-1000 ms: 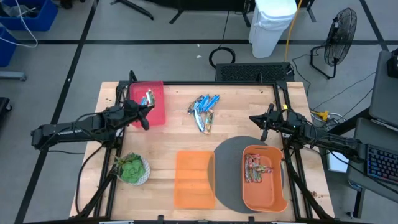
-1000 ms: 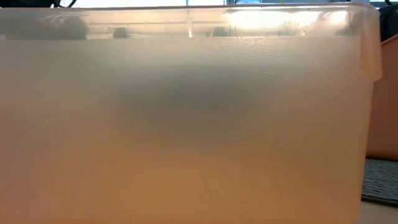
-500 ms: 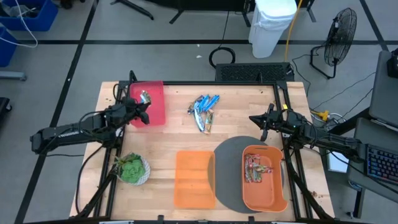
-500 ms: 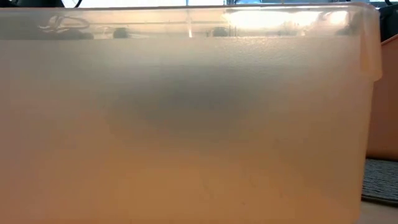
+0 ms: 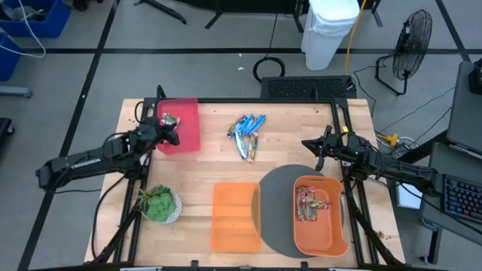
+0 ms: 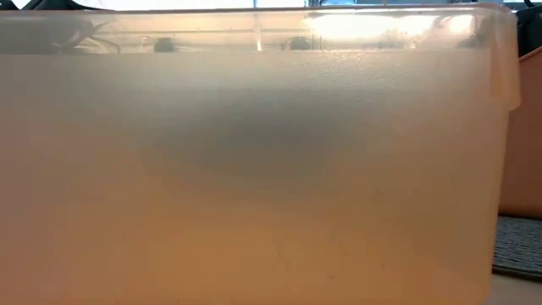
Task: Pick and place Granola Bars by type
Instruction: Put the left yellow granola bar into the red bin
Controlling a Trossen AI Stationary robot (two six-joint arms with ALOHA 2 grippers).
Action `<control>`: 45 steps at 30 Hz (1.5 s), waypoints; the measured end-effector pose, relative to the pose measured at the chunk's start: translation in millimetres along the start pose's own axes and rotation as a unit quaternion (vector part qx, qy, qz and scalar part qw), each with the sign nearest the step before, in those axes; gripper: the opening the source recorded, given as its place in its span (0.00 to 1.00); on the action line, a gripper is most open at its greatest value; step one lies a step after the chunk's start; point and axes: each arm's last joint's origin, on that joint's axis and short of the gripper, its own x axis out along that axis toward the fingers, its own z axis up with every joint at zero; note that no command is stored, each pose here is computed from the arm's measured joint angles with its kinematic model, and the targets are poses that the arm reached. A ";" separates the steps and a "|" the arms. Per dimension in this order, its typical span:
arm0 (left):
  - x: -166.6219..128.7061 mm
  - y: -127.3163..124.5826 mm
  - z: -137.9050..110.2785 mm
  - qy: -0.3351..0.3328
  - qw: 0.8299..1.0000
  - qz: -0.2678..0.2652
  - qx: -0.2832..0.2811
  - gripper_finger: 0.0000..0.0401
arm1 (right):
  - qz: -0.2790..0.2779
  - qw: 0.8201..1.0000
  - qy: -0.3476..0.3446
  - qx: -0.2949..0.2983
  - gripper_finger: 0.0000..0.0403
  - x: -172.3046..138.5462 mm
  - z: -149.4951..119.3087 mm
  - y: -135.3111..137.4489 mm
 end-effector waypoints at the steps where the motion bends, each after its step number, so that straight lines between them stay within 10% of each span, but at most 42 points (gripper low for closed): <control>1: 0.2 0.7 -0.3 0.002 1.000 0.003 0.002 0.03 | 0.000 1.000 0.000 0.000 0.00 0.0 0.1 0.0; 14: 23.1 8.8 -24.1 -0.019 0.998 -0.057 0.015 0.03 | 0.000 1.000 0.000 0.000 0.00 0.0 0.0 0.0; 45: 59.4 41.6 -13.9 0.036 0.999 -0.011 -0.002 0.03 | 0.000 1.000 0.000 0.000 0.00 0.0 0.1 0.0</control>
